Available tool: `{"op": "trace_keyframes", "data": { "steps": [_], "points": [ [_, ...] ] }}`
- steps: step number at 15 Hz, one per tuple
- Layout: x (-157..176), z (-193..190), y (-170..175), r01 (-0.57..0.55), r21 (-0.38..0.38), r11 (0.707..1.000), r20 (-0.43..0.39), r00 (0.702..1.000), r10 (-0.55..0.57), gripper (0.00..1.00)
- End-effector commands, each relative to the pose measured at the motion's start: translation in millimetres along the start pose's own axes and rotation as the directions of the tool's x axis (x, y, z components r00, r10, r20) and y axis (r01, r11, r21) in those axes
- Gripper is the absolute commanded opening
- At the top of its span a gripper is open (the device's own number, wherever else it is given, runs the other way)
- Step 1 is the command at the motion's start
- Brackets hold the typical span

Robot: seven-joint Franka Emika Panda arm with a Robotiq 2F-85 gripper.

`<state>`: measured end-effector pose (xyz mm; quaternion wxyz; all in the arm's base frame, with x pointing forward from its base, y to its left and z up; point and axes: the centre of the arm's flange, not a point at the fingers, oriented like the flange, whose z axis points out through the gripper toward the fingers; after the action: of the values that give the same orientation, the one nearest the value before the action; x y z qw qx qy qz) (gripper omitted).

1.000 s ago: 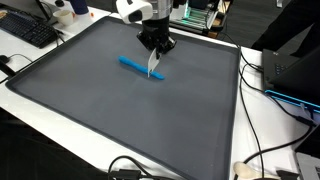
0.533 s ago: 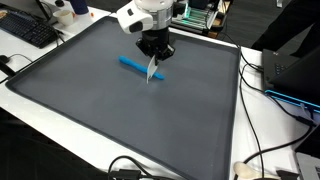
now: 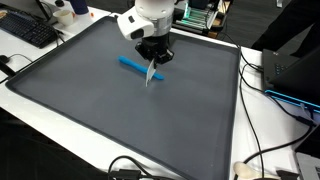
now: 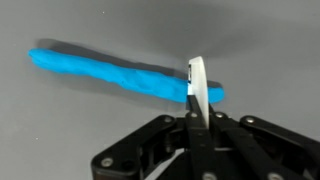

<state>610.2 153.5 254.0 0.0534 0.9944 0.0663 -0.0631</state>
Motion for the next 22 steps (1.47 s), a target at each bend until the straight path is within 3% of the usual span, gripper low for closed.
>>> {"op": "trace_keyframes", "data": {
  "steps": [1, 22],
  "points": [
    [5, 13, -1, 0.011, -0.024, 1.000, -0.009, 1.000, -0.011, 0.01],
    [-15, 31, 2, 0.005, -0.009, 1.000, 0.108, 0.994, -0.004, 0.01]
  ]
}}
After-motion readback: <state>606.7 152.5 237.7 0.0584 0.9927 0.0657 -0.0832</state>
